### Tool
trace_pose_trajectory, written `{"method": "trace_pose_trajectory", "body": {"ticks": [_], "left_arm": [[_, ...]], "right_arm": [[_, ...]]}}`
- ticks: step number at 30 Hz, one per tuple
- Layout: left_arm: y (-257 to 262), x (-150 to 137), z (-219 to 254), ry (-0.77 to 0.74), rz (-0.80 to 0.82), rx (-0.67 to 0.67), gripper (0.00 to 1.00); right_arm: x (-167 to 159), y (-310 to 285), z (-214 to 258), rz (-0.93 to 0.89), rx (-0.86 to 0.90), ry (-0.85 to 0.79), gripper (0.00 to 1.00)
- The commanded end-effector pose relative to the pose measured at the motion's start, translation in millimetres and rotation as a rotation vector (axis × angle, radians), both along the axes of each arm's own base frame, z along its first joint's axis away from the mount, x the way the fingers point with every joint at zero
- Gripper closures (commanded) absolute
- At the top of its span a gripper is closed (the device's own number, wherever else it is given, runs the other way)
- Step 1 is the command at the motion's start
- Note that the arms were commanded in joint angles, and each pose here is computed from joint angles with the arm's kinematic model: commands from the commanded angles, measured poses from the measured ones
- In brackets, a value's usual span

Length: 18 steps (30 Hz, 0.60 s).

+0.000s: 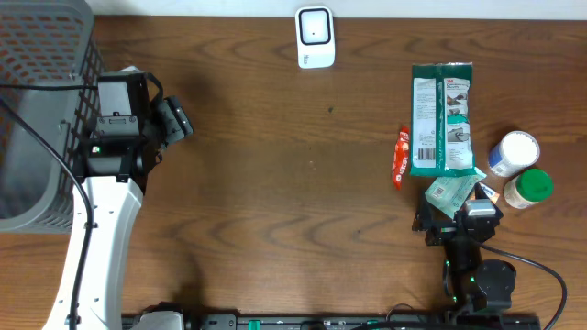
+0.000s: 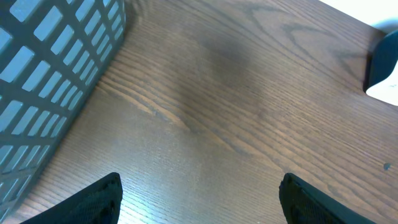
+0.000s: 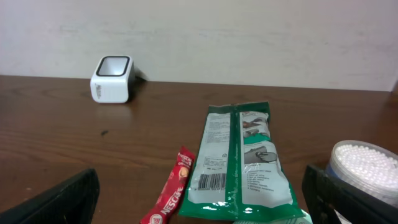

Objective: Scan the item barcode

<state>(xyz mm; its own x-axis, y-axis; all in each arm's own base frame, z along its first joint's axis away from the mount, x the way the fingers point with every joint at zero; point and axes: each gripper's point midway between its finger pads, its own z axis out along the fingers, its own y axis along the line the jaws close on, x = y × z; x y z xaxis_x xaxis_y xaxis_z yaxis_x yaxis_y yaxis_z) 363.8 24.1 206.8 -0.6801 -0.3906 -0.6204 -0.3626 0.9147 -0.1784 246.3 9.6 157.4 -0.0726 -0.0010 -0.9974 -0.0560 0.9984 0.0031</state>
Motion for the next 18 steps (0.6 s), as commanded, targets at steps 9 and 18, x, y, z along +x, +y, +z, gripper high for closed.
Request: {"method": "trace_pose_trajectory", "body": {"ticks": [9, 18], "left_arm": [[4.3, -45.0, 95.9, -0.285, 0.013, 0.024, 0.19], [1.6, -126.5, 145.5, -0.479, 0.015, 0.030, 0.18]], "right_arm": [[-0.2, -2.5, -0.5, -0.012, -0.004, 0.000, 0.01], [-0.2, -2.5, -0.5, -0.012, -0.004, 0.000, 0.01]]}}
